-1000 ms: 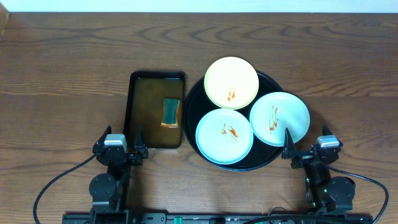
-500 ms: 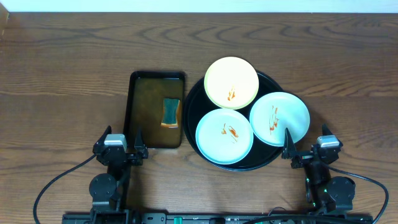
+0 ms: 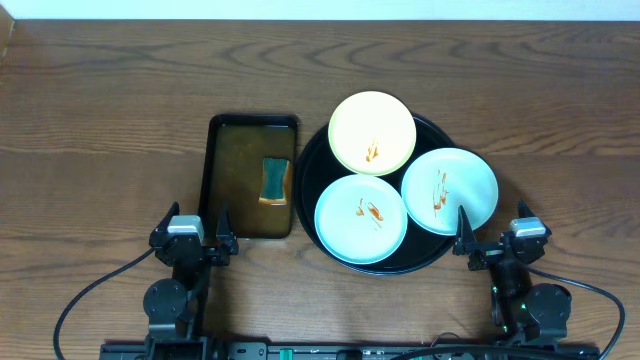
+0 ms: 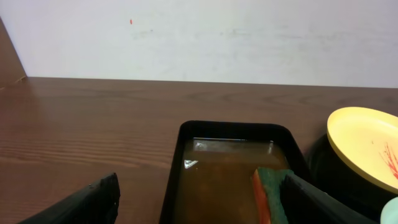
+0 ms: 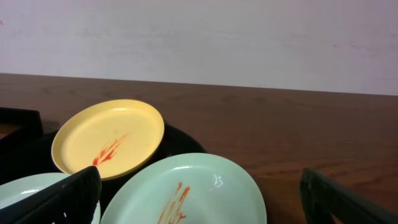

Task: Clean dirty plates on tray and stack at the side
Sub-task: 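Raise both arms from rest toward the sponge tray and plates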

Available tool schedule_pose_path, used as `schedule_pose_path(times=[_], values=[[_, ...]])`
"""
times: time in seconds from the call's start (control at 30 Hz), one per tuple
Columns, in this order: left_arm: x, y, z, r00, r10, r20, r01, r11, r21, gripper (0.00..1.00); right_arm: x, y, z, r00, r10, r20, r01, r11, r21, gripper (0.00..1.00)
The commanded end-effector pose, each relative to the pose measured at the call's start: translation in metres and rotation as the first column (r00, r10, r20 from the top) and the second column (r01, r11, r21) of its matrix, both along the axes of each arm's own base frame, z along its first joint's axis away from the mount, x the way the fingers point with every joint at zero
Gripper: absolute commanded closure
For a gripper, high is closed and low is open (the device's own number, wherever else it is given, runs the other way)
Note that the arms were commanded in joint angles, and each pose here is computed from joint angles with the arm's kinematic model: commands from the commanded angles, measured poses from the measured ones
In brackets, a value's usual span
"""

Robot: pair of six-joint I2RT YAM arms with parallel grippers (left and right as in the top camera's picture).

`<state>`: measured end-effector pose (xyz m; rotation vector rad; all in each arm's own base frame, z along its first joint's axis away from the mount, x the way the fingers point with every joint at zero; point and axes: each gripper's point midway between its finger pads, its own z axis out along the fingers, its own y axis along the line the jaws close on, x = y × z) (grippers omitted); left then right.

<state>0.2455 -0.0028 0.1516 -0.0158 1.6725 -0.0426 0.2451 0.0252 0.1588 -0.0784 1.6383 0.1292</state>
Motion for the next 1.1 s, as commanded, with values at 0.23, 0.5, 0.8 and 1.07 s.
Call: schedule_pose_path(times=[0.23, 0.5, 0.8, 1.07], values=[[-0.0014, -0.0027, -0.0133, 0.999, -0.019, -0.046, 0.020, 1.000, 0.013, 0.17, -0.0003, 0.0024, -0.0017, 1.000, 0.013, -0.005, -0.013, 1.000, -0.005, 0.01], [-0.0014, -0.0027, -0.0133, 0.999, -0.019, -0.046, 0.020, 1.000, 0.013, 0.17, -0.0003, 0.0024, -0.0017, 1.000, 0.013, -0.005, -0.013, 1.000, -0.005, 0.01], [-0.0014, -0.0028, -0.0129, 0.999, -0.019, -0.045, 0.020, 1.000, 0.012, 0.17, 0.0005, -0.0037, -0.0012, 1.000, -0.023, -0.003, 0.023, 1.000, -0.007, 0.01], [-0.0022, -0.0007, -0.0124, 0.998, 0.000, -0.055, -0.003, 0.998, -0.057, 0.17, 0.0003, -0.0021, -0.0005, 1.000, -0.021, -0.016, 0.022, 0.994, 0.104, 0.01]])
